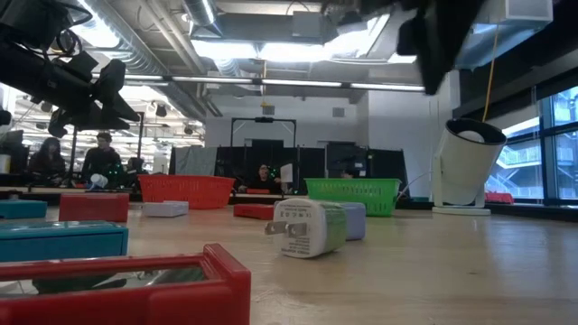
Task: Pick & Place Office items
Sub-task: Put the violet charger adapter into the green bin
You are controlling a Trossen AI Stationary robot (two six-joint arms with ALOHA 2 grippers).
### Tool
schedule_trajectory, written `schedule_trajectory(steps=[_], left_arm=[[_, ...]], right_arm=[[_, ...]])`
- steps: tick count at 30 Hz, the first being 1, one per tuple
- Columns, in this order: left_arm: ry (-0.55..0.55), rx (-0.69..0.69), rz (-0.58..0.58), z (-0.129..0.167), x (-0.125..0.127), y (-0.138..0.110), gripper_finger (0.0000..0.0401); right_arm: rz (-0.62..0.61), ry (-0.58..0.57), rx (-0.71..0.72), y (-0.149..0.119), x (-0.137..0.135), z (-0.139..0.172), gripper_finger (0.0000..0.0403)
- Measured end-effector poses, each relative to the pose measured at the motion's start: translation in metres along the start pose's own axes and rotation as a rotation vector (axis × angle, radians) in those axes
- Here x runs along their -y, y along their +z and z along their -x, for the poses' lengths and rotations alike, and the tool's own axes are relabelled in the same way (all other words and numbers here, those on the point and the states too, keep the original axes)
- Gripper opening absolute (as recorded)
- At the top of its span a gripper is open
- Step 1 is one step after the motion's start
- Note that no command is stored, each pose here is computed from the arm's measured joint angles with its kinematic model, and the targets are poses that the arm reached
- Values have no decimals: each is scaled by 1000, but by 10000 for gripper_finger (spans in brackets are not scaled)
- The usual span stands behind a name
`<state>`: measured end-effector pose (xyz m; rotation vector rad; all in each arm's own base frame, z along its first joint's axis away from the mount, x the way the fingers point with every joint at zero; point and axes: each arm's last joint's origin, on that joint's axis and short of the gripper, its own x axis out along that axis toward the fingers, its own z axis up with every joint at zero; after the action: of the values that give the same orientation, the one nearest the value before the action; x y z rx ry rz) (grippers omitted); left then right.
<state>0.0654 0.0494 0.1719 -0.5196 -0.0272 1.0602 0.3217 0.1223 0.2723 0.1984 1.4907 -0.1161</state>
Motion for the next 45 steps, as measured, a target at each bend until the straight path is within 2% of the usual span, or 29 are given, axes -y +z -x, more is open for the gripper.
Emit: schedule_trajectory(steps=[5, 9, 14, 17, 20, 25, 29, 32, 36, 45], left_arm=[[0, 0, 0, 0, 0, 0, 141], [0, 0, 0, 0, 0, 0, 141], [0, 0, 0, 0, 0, 0, 141], [1, 0, 0, 0, 0, 0, 141], [1, 0, 0, 0, 0, 0, 141], [1, 0, 0, 0, 0, 0, 141], [0, 0, 0, 0, 0, 0, 141], [0, 0, 0, 0, 0, 0, 141], [0, 0, 0, 0, 0, 0, 141], [1, 0, 0, 0, 0, 0, 141]], right_arm=[[92, 34, -29, -26, -35, -1, 263], [80, 1, -70, -45, -48, -14, 263], [-34, 12, -181, -62, -48, -46, 263], [-43, 48, -231, -71, -46, -67, 263], [-52, 26, -258, -78, -40, -83, 263], [-62, -37, -274, -85, -29, -99, 263], [-59, 6, -236, -86, -27, -112, 263], [-71, 42, -201, -86, -28, -120, 263], [-118, 12, -190, -87, -25, -124, 263], [-106, 3, -203, -89, -24, -124, 263]])
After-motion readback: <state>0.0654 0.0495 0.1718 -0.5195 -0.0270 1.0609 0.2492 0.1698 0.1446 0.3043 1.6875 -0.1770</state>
